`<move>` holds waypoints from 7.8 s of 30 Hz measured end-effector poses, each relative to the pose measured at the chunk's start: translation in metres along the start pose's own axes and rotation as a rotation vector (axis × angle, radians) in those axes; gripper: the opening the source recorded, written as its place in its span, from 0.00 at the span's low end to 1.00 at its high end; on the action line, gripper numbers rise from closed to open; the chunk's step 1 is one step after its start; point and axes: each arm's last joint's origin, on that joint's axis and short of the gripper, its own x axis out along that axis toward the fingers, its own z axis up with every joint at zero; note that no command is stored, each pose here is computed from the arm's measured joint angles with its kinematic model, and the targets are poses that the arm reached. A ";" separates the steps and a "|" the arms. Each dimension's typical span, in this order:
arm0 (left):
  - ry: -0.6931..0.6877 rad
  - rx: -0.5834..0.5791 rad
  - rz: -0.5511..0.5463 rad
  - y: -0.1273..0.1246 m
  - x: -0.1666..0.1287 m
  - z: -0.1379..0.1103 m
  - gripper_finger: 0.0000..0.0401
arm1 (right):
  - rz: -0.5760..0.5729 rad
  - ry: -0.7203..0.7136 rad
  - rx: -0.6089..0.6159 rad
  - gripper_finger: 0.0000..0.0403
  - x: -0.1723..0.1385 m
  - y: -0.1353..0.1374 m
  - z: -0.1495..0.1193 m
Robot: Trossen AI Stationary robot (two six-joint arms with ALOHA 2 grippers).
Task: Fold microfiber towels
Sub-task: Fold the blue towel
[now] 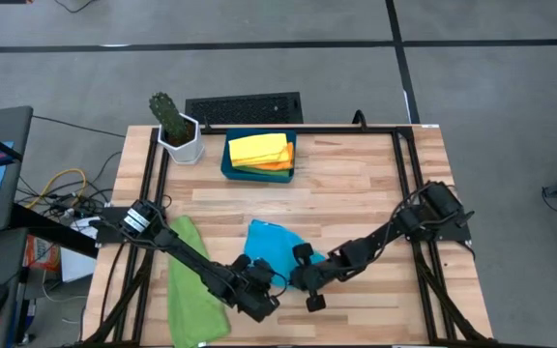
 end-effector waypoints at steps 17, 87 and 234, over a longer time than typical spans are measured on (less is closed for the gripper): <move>-0.198 0.102 -0.033 -0.039 -0.036 0.034 0.00 | -0.016 0.004 0.024 0.25 0.002 -0.008 0.000; -0.070 0.090 -0.012 -0.032 0.012 0.015 0.00 | -0.187 0.240 -0.178 0.12 -0.059 0.016 -0.068; -0.148 0.166 0.150 -0.042 -0.044 0.028 0.00 | -0.110 0.222 0.321 0.46 -0.073 -0.207 0.034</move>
